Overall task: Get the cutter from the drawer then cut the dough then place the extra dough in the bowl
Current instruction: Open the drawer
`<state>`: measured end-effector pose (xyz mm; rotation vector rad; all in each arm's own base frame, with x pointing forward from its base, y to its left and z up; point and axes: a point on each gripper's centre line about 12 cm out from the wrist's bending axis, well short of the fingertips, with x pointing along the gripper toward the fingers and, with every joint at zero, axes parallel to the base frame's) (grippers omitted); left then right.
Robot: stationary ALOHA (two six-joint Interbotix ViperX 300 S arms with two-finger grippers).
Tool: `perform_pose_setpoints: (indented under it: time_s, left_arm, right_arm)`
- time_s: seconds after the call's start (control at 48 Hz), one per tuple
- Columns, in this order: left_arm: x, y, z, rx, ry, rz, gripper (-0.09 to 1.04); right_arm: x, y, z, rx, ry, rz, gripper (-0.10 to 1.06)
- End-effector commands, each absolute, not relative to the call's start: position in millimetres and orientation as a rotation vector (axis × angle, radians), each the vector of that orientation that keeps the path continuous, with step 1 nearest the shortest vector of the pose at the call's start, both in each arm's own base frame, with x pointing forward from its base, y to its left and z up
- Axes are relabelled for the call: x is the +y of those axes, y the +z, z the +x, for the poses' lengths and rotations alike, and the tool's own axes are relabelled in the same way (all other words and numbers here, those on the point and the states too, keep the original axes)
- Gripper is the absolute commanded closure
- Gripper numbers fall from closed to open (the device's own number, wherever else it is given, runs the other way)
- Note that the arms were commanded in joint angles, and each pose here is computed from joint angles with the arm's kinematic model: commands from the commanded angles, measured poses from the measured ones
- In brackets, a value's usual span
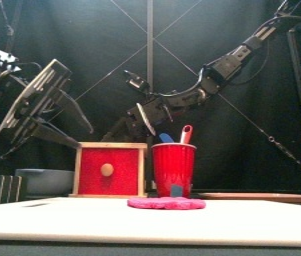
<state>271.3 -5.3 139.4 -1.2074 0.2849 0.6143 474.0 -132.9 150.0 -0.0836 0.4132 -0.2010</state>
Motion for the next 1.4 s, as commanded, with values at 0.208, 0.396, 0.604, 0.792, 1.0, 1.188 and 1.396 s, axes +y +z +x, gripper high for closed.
perform_pose_setpoints:
  time_s: [0.208,0.396,0.604,0.792,1.0,1.188,1.396]
  left_arm:
    - [7,133,309,0.245,0.663,-1.22,0.17]
    - [29,119,316,0.22,0.768,-1.24,0.18]
    - [44,112,318,0.204,0.83,-1.256,0.18]
    - [51,111,317,0.193,0.848,-1.254,0.18]
    - [55,106,322,0.194,0.863,-1.242,0.19]
    - [55,101,324,0.208,0.87,-1.235,0.25]
    - [53,98,322,0.221,0.874,-1.233,0.4]
  right_arm:
    - [-134,156,473,0.429,-0.207,-0.085,0.92]
    - [-133,156,474,0.429,-0.204,-0.086,0.92]
    - [-133,156,474,0.429,-0.203,-0.087,0.92]
    - [-133,157,474,0.427,-0.204,-0.088,0.92]
    - [-133,157,474,0.426,-0.204,-0.088,0.92]
    - [-133,155,473,0.432,-0.203,-0.087,0.92]
    - [-133,155,473,0.432,-0.203,-0.087,0.92]
